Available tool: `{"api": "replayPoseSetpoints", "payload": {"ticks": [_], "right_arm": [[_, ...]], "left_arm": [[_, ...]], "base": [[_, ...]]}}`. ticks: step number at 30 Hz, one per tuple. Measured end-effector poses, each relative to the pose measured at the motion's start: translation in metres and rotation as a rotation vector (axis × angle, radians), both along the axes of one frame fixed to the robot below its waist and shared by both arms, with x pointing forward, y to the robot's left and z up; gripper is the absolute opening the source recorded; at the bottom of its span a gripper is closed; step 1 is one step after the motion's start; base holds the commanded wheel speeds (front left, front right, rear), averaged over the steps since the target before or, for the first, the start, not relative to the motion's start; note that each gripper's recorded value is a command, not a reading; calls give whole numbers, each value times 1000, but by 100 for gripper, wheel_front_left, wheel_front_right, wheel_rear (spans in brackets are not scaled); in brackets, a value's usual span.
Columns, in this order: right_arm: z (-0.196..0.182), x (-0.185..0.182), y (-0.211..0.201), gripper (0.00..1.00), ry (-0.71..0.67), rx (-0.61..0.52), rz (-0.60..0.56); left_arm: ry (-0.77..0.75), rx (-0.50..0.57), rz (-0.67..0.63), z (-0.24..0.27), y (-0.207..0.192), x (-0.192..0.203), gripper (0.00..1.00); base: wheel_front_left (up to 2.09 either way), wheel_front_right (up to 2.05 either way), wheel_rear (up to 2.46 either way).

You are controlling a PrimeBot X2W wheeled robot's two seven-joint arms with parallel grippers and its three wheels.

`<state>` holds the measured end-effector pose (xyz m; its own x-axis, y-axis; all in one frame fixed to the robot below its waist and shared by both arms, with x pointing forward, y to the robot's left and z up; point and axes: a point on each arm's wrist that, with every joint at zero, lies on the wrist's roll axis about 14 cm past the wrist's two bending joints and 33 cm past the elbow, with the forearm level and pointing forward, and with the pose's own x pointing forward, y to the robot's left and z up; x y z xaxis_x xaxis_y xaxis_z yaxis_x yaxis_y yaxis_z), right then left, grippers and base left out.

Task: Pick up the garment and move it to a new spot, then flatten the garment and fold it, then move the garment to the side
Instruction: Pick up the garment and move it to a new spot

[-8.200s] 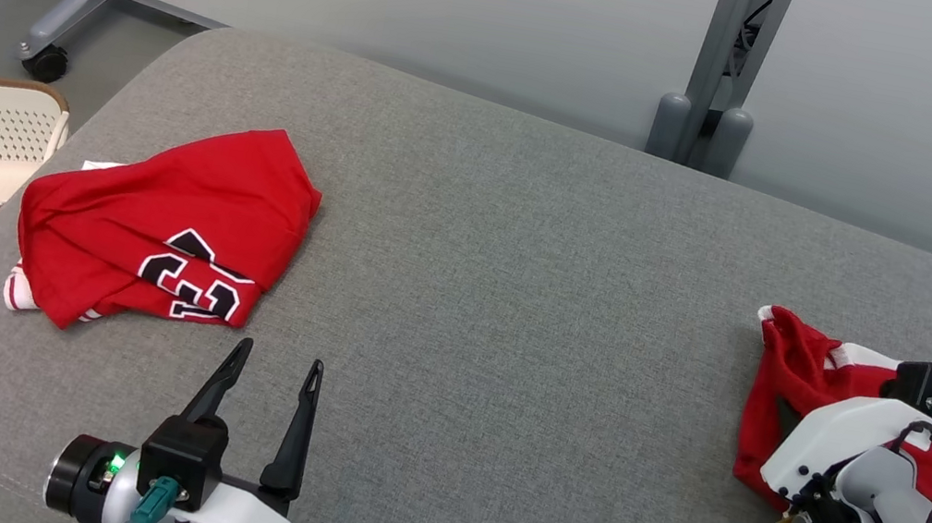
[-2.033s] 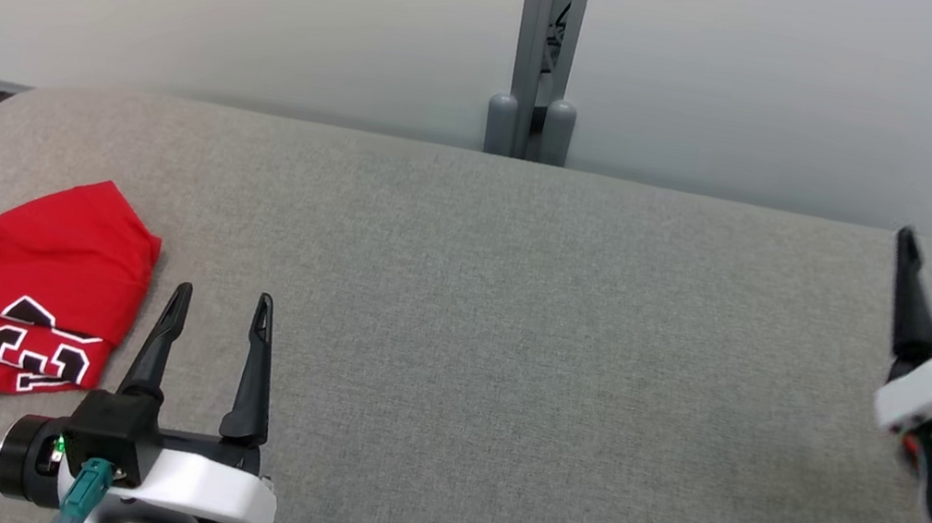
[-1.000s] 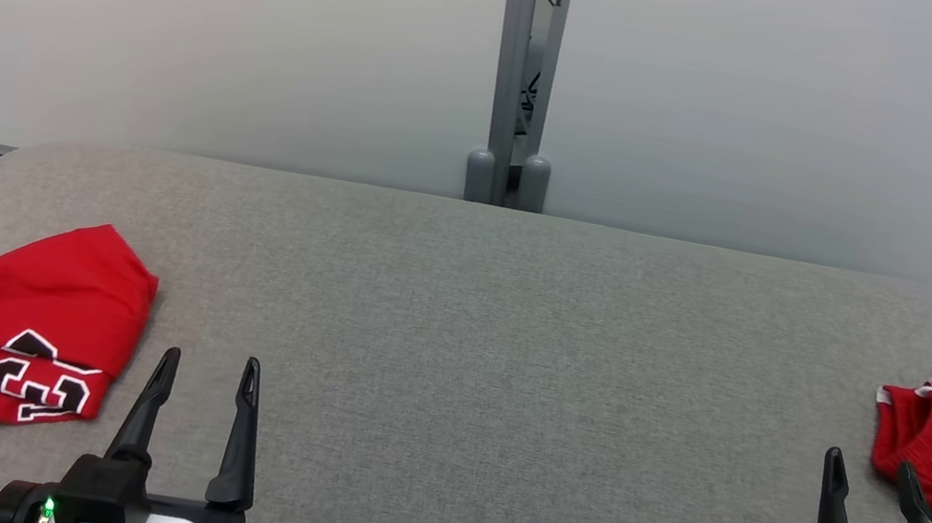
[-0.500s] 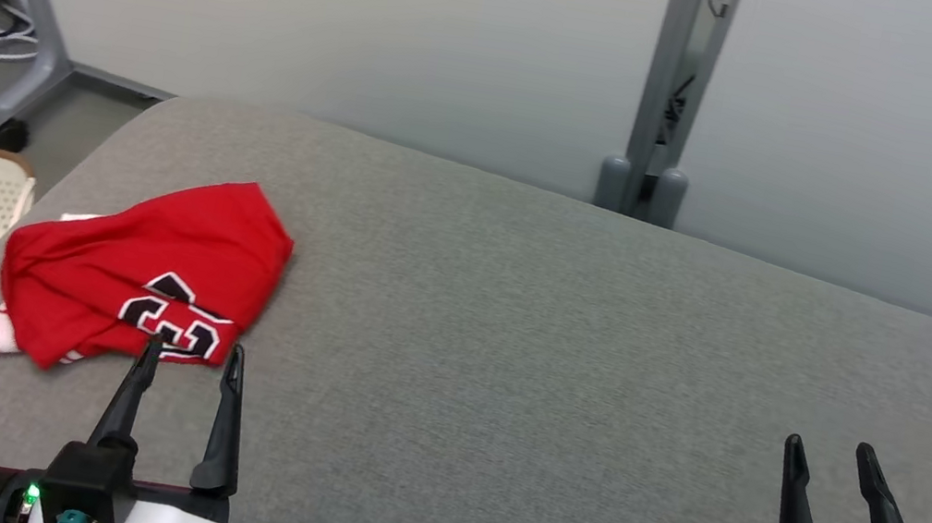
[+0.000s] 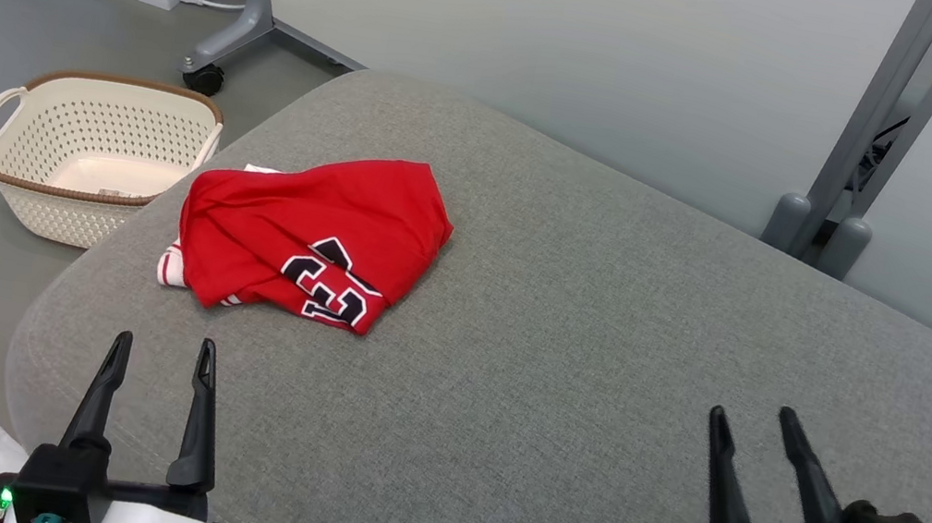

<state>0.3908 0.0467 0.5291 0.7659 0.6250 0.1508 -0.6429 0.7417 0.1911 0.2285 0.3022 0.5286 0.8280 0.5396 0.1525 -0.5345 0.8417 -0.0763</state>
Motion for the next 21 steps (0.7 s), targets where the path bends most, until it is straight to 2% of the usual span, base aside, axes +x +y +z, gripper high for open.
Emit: {"api": "replayPoseSetpoints", "payload": {"ticks": [4, 12, 16, 21], "right_arm": [[-5, -7, 19, 100, 15, -4, 61], [-5, -5, 22, 100, 16, -10, 65], [-5, -5, 20, 100, 18, -8, 59], [-7, -7, 14, 100, 25, -9, 47]], "left_arm": [[-7, -4, 36, 3, 6, -4, 100], [-20, -7, 70, 6, 14, -9, 100], [-42, -58, 82, 3, 19, -12, 100], [-45, -73, 70, 1, 23, -12, 100]], "base": [[0, 0, 0], [0, 0, 0], [0, 0, 0], [0, 0, 0]]}}
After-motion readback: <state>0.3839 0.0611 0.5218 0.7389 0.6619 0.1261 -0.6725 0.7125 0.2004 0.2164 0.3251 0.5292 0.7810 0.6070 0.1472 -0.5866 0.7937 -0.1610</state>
